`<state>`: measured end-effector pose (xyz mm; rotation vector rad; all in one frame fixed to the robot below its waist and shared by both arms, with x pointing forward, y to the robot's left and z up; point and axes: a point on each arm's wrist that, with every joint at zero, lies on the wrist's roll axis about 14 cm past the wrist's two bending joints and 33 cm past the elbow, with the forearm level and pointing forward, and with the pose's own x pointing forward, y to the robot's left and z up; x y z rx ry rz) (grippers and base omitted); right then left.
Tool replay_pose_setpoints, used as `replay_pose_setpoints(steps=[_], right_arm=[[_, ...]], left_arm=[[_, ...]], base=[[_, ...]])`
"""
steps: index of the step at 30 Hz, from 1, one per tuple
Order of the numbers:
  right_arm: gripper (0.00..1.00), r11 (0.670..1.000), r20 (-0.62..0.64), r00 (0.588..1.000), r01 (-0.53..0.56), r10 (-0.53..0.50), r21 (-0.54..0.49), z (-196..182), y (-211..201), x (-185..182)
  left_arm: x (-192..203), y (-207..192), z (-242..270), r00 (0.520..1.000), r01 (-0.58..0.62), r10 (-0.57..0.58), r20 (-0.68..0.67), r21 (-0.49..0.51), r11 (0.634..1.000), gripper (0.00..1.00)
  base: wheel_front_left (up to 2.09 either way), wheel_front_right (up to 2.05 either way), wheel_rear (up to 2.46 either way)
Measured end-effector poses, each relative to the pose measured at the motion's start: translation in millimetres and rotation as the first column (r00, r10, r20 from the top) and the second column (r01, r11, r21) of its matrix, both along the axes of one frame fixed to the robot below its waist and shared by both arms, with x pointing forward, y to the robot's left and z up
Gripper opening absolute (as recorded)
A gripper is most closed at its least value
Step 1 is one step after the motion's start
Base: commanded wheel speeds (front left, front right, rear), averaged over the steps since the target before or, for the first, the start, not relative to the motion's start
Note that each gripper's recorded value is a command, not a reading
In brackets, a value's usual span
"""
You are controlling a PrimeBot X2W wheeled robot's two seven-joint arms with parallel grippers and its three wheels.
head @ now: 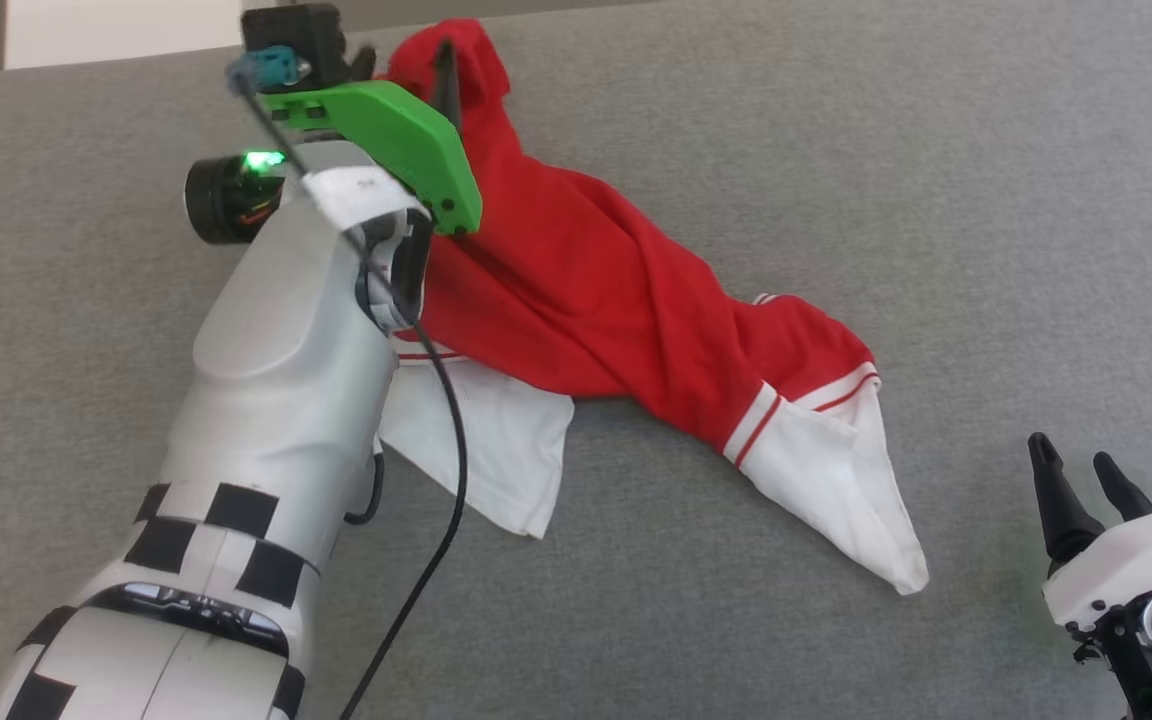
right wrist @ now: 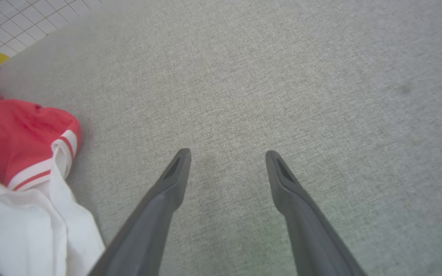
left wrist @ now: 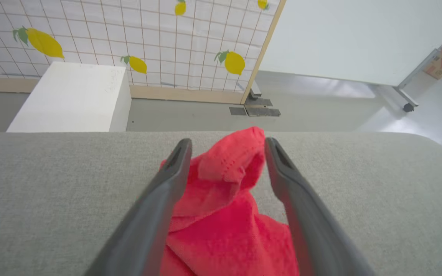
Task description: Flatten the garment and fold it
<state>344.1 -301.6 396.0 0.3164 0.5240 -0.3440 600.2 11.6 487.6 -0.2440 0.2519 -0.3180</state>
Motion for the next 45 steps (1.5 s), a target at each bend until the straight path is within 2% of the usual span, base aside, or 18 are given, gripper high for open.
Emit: replay_pose_setpoints(steps=[4,7,13,21,27,33,37,40,43,45], right_arm=[[1.0,1.0,0.003,1.0,-0.029,0.029,0.006,1.4,8.1,3.6],[1.0,0.999,0.007,0.999,-0.049,0.049,0.014,3.3,14.9,2.4],[1.0,0.993,0.042,0.993,-0.112,0.111,0.025,14.8,33.9,4.7],[1.0,0.98,0.097,0.977,-0.195,0.192,0.024,35.5,58.2,5.0],[1.0,0.952,0.035,0.953,-0.299,0.301,-0.068,40.8,77.2,0.2],[1.0,0.882,-0.17,0.875,-0.468,0.453,-0.061,19.7,110.7,-11.3],[1.0,0.849,-0.291,0.823,-0.524,0.487,-0.062,2.6,112.0,-18.3],[1.0,0.818,-0.384,0.765,-0.574,0.518,-0.04,-17.3,115.9,-25.3],[1.0,0.784,-0.432,0.714,-0.62,0.55,-0.026,-29.6,122.4,-27.7],[1.0,0.767,-0.446,0.695,-0.641,0.563,-0.03,-32.5,124.1,-24.3]], left_arm=[[1.1,13.6,41.7,0.986,-0.032,0.045,0.163,-0.084,0.996,1.0],[-10.9,30.6,56.1,0.972,-0.067,0.093,0.218,-0.123,0.99,1.0],[-61.4,80.9,52.3,0.954,-0.173,0.203,0.222,-0.144,0.974,1.0],[-156.3,142.3,28.7,0.916,-0.34,0.359,0.18,-0.131,0.931,1.0],[-204.9,159.2,26.4,0.886,-0.401,0.422,0.19,-0.141,0.905,1.0],[-225.9,167.0,21.3,0.87,-0.441,0.459,0.18,-0.134,0.888,1.0],[-226.3,166.7,16.0,0.873,-0.443,0.46,0.165,-0.131,0.887,1.0],[-225.4,165.3,13.2,0.873,-0.447,0.463,0.154,-0.13,0.885,1.0],[-225.3,166.1,7.6,0.873,-0.453,0.467,0.138,-0.124,0.883,1.0],[-225.0,166.4,4.3,0.873,-0.457,0.47,0.129,-0.12,0.881,1.0]], base=[[0.0,0.0,0.0],[0.0,0.0,0.0],[0.0,0.0,0.0],[0.0,0.0,0.0],[0.0,0.0,0.0],[0.0,0.0,0.0],[0.0,0.0,0.0],[0.0,0.0,0.0],[0.0,0.0,0.0],[0.0,0.0,0.0]])
